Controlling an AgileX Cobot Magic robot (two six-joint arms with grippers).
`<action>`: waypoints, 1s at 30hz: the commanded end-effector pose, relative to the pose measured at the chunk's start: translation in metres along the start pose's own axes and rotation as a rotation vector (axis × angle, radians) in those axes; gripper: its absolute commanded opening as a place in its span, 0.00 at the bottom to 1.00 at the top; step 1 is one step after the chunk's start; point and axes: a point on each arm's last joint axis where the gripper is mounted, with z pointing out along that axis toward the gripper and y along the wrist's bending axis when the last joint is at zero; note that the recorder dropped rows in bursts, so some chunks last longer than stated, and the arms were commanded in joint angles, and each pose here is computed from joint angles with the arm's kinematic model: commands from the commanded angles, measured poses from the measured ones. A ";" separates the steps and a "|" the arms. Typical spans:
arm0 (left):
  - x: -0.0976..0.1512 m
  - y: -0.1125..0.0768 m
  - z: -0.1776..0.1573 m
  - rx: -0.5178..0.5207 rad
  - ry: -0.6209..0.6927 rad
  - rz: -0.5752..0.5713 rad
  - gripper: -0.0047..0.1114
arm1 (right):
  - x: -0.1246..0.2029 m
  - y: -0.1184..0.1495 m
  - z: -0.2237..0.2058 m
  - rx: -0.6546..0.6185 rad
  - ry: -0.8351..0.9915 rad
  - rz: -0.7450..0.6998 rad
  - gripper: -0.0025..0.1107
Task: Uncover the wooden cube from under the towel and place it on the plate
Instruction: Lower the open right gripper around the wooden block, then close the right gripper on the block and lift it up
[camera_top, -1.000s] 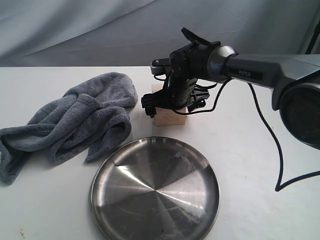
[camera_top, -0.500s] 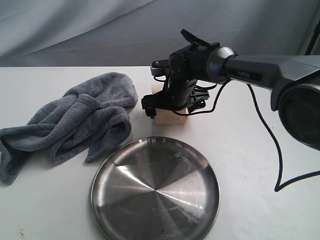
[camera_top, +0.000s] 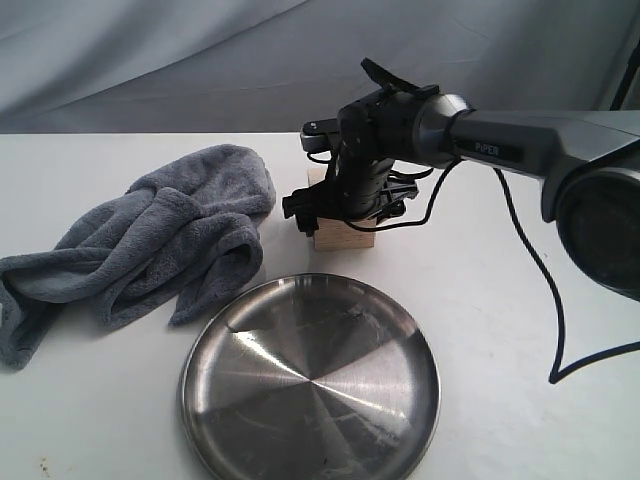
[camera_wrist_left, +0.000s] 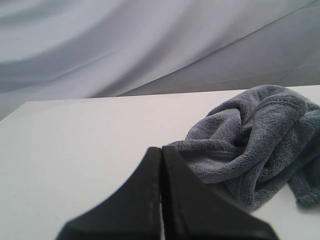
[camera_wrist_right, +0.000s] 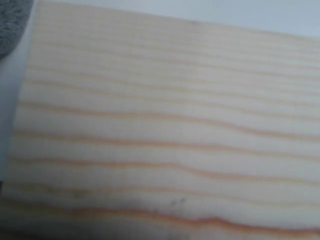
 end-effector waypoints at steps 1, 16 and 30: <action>0.001 0.000 0.000 -0.003 -0.008 -0.001 0.04 | 0.002 -0.001 0.000 0.007 0.018 0.000 0.28; 0.001 0.000 0.000 -0.003 -0.008 -0.001 0.04 | -0.016 0.000 -0.029 0.024 0.039 -0.105 0.09; 0.001 0.000 0.000 -0.003 -0.008 0.002 0.04 | -0.031 0.001 -0.079 0.003 -0.064 -0.214 0.09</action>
